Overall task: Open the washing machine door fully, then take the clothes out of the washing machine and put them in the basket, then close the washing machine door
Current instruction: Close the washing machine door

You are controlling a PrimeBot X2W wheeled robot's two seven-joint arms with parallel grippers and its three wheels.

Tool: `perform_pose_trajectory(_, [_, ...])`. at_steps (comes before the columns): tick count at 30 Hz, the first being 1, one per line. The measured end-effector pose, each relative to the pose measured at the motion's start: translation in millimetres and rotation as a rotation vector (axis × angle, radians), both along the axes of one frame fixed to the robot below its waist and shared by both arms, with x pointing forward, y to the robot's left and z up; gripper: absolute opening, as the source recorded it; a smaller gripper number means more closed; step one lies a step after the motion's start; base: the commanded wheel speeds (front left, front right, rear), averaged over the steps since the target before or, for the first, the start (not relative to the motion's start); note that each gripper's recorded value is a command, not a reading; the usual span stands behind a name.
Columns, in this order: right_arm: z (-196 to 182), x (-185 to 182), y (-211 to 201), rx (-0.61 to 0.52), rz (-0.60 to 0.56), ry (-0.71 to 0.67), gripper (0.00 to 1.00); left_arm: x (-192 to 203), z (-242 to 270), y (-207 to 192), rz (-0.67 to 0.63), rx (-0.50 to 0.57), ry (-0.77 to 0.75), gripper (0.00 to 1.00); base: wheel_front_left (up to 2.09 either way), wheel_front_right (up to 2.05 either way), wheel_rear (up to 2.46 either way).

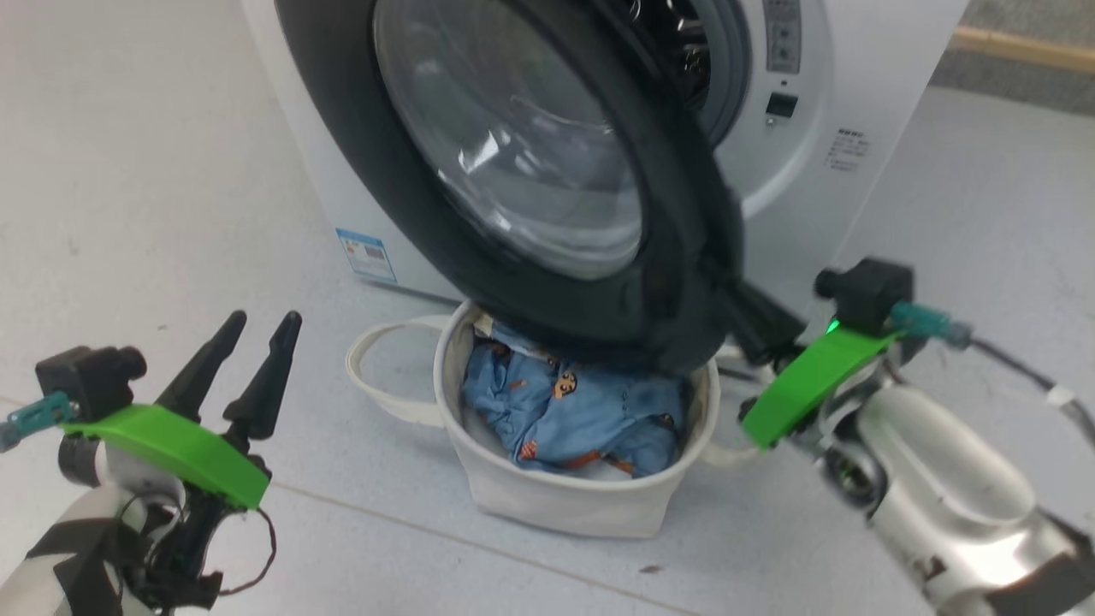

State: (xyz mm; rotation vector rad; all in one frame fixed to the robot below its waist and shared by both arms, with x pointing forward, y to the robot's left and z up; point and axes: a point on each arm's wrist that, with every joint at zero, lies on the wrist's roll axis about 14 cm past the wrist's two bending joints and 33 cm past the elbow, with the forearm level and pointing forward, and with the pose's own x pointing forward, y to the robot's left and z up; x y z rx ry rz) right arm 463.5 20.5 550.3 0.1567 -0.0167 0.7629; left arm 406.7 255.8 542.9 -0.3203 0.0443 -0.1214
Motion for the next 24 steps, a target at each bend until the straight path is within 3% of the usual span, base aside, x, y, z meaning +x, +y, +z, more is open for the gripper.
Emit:
perform_pose_trajectory(12, [6.3,91.0,-39.2,0.019,-0.14,-0.02,0.0,31.8,-23.0,1.3,-0.007,0.011,0.056,1.0,0.0,0.0,0.0])
perform_pose_trajectory(24, [15.4,149.0,-57.7,0.033,-0.218,-0.018,0.0,40.5,-43.5,8.2,0.013,0.017,0.102,1.0,0.0,0.0,0.0])
